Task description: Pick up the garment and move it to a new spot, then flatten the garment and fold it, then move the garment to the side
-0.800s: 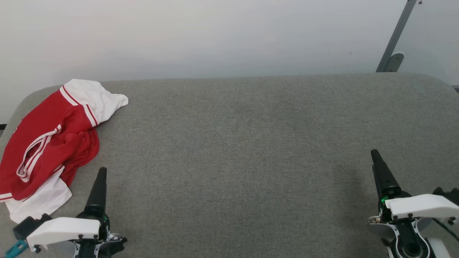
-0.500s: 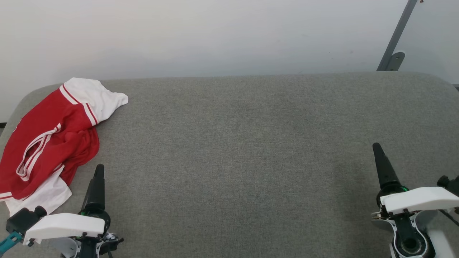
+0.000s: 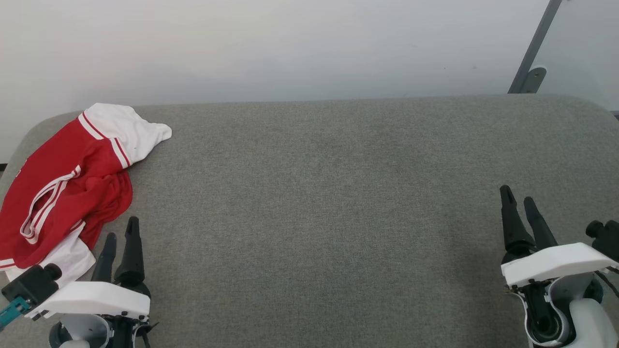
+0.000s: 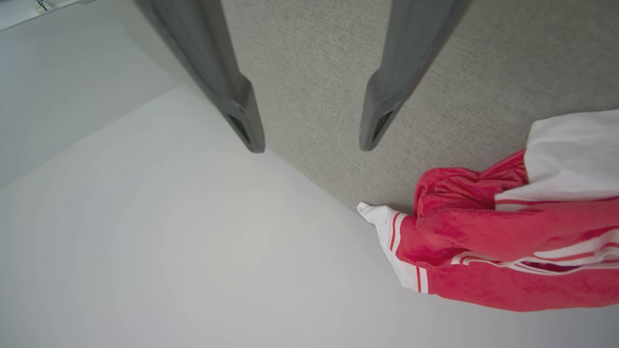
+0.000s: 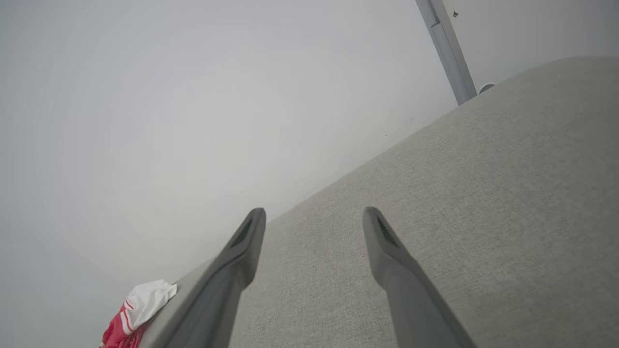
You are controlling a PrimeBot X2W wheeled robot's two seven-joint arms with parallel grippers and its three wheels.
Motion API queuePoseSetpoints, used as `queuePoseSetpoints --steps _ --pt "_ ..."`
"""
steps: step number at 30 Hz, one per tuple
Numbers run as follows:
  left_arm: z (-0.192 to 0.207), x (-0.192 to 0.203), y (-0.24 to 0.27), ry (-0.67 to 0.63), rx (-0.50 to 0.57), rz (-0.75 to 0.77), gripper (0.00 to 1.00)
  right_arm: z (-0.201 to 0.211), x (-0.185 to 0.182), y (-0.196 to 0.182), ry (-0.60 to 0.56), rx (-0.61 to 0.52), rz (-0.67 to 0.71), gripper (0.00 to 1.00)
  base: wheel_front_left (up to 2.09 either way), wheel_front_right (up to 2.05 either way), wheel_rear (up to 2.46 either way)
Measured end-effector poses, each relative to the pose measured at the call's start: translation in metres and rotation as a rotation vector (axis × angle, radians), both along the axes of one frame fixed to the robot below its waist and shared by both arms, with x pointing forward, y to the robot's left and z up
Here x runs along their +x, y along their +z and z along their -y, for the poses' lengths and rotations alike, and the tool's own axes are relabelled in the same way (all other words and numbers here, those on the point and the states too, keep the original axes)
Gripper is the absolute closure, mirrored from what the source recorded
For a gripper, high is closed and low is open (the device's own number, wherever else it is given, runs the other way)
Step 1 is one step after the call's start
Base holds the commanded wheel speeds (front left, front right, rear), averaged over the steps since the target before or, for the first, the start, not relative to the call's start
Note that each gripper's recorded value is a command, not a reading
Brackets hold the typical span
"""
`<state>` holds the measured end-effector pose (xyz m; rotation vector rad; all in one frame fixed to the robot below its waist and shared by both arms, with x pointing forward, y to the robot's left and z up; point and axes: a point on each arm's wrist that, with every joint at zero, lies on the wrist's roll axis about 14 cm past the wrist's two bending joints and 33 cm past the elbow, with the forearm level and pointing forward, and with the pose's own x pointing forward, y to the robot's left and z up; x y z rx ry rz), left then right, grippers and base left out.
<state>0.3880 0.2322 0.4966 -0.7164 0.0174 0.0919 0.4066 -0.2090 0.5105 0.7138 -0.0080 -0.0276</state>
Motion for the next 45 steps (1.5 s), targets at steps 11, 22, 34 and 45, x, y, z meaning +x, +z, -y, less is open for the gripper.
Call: queuePoseSetpoints --steps 11,22,34,45 --pt "-0.002 0.002 0.003 -0.016 0.195 0.005 0.00 -0.002 0.004 0.001 0.007 -0.213 0.003 0.00 0.00 0.00 0.00" --pt "-0.001 0.004 0.007 -0.042 0.342 0.021 0.00 0.001 0.004 0.006 0.000 -0.359 0.024 0.00 0.00 0.00 0.00" --pt "-0.001 0.004 0.002 -0.067 0.453 0.017 0.00 -0.003 0.009 0.010 0.009 -0.464 0.047 0.00 0.00 0.00 0.00" --pt "-0.001 0.001 -0.006 -0.083 0.486 0.006 0.00 -0.007 0.014 0.018 0.010 -0.512 0.085 0.00 0.00 0.00 0.00"
